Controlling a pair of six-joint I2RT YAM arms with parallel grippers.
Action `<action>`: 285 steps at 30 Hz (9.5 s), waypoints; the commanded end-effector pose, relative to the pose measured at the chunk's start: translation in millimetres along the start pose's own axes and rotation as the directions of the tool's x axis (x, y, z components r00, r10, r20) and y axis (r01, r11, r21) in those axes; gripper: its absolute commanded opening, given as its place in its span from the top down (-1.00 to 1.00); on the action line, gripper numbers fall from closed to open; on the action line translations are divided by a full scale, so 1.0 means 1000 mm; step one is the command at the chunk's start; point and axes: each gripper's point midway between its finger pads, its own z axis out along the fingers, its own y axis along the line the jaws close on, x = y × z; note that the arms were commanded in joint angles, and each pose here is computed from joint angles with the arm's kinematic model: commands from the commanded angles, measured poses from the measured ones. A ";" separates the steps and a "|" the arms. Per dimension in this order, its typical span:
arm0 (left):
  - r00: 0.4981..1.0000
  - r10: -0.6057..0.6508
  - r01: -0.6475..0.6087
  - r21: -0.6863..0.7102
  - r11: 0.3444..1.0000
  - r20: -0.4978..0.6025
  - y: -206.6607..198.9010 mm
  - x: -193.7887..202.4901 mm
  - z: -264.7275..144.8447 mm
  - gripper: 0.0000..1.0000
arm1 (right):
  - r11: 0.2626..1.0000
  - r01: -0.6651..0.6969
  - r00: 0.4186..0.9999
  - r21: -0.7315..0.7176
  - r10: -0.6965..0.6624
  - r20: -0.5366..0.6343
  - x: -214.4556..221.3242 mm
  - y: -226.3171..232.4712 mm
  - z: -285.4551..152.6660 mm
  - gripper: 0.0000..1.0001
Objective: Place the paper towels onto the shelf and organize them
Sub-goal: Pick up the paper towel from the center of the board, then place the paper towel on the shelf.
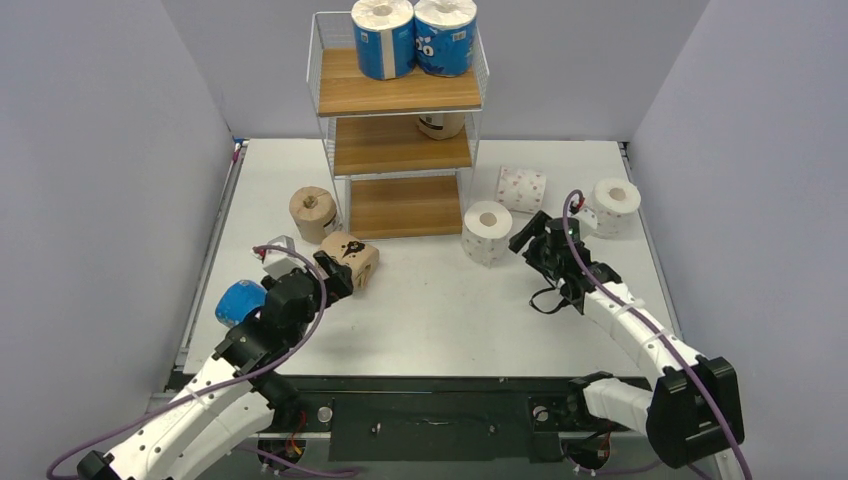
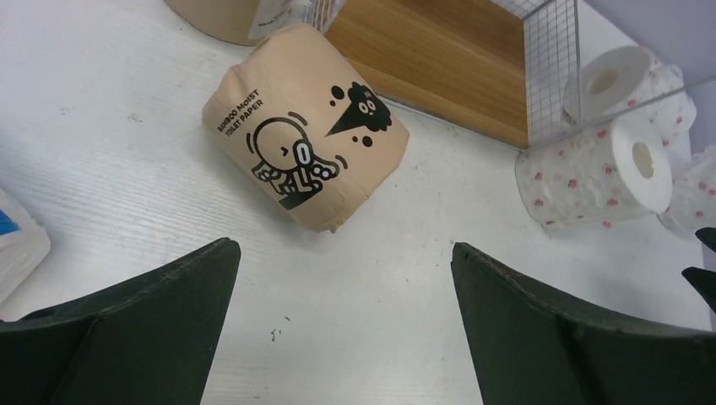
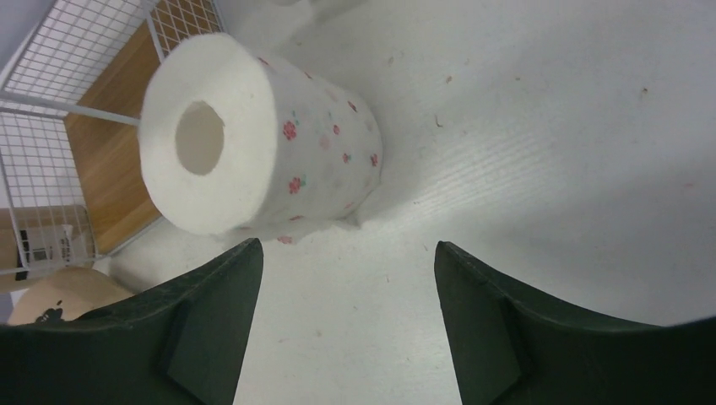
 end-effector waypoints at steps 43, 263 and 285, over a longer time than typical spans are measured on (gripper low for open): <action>0.981 -0.194 0.193 0.096 0.977 0.002 -0.004 0.019 0.002 -0.93 | 0.993 0.101 0.992 0.065 -0.096 -0.077 -0.015 0.058 0.073 -0.15; 0.994 0.067 -0.090 0.314 0.945 0.083 -0.204 0.075 0.262 0.10 | 0.896 0.187 0.948 -0.403 -0.056 0.314 0.003 0.041 -0.100 0.02; 0.994 -0.031 -0.022 0.479 0.878 0.102 -0.223 0.042 0.192 -0.29 | 0.901 0.175 0.949 -0.396 -0.047 0.311 0.003 0.040 -0.096 0.02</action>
